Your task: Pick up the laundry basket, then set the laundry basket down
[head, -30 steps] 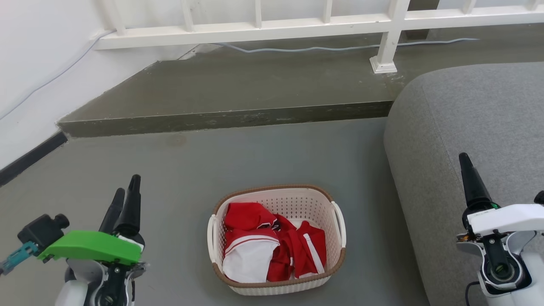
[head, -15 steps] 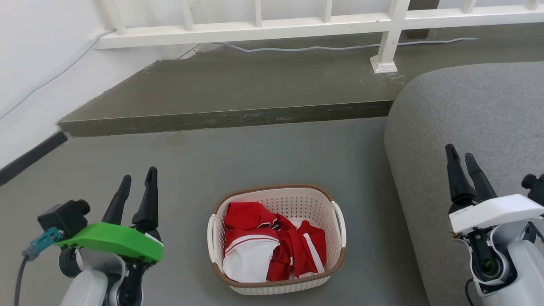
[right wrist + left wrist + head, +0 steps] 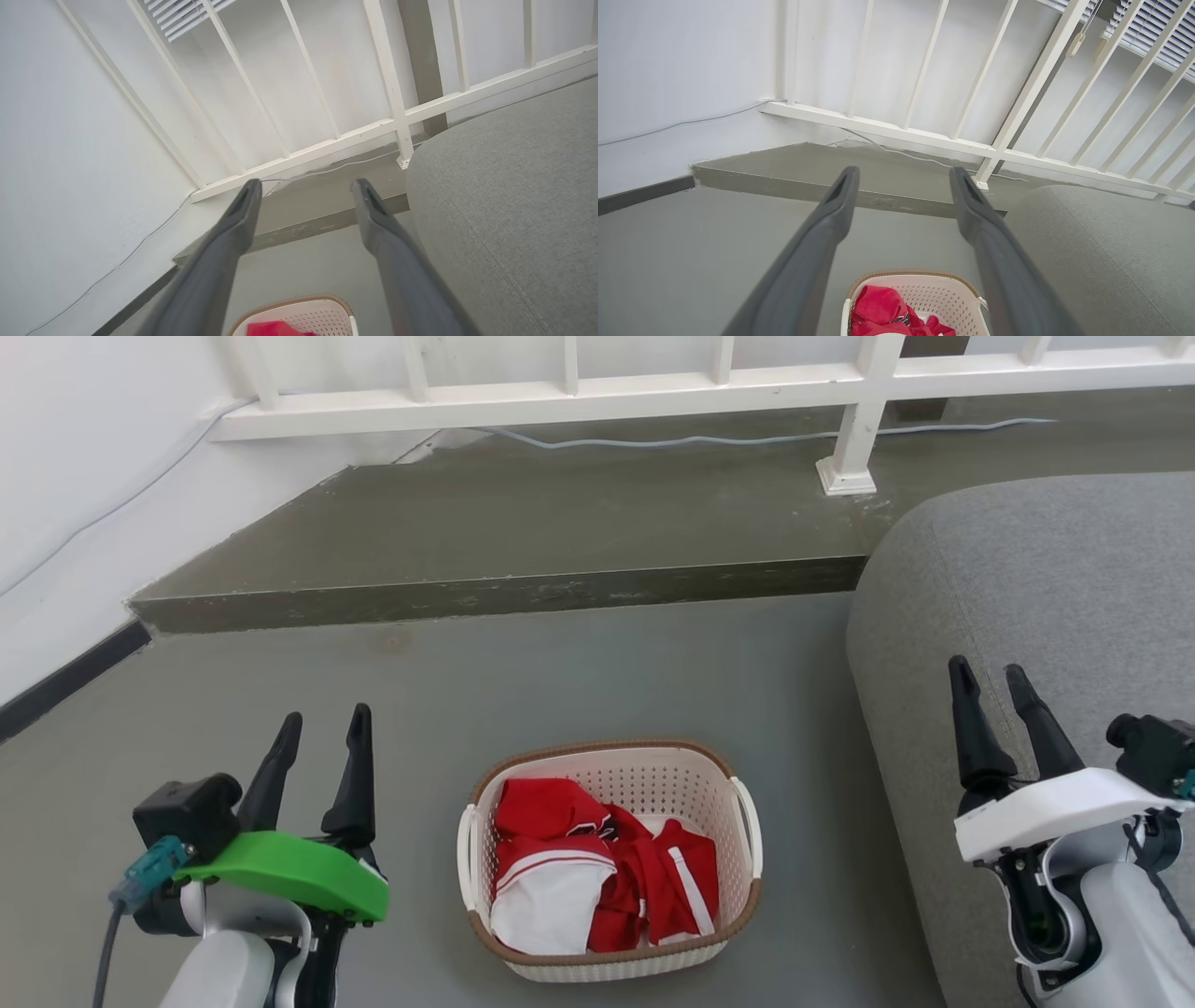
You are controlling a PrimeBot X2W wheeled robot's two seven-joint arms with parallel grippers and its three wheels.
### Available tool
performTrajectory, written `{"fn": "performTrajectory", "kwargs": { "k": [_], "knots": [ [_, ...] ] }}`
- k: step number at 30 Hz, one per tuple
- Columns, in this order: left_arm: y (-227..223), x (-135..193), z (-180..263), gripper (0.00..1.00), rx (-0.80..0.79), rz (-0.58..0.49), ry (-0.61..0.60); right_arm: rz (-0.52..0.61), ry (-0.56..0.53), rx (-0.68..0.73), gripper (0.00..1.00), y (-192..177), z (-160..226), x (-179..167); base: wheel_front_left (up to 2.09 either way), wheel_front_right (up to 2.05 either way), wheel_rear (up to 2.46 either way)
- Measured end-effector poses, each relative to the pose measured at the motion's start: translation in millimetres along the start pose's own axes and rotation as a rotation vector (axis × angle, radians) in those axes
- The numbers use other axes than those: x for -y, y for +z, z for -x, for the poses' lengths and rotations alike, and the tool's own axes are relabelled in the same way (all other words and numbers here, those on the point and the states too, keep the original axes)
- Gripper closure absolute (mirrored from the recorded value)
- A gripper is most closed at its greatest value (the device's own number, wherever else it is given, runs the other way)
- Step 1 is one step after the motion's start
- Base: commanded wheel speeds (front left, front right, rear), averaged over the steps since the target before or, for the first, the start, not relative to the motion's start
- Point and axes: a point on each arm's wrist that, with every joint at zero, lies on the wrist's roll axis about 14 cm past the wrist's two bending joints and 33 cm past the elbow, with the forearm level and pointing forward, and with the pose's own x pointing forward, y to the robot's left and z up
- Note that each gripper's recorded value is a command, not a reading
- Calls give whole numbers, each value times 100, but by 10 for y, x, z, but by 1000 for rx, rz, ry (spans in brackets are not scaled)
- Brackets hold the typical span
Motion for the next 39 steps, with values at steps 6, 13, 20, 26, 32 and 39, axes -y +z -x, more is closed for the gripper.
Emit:
{"fn": "performTrajectory", "kwargs": {
  "k": [6,13,20,26,32,39],
  "knots": [
    [-7,7,0,0,10,-73,0,75,18,6,0,-23,0,-51,0,0,0],
    [-28,48,-4,0,18,-155,-7,161,40,12,0,-58,6,-103,0,0,0],
    [-24,76,-2,0,33,-231,-12,241,56,24,0,-72,8,-136,0,0,0],
    [-47,114,7,0,37,-297,-22,306,80,38,0,-78,9,-185,0,0,0],
    [-55,98,9,0,36,-302,-16,308,71,29,0,-105,12,-161,0,0,0],
    [-81,51,10,0,27,-297,1,309,64,14,0,-150,16,-129,0,0,0]
  ]
}}
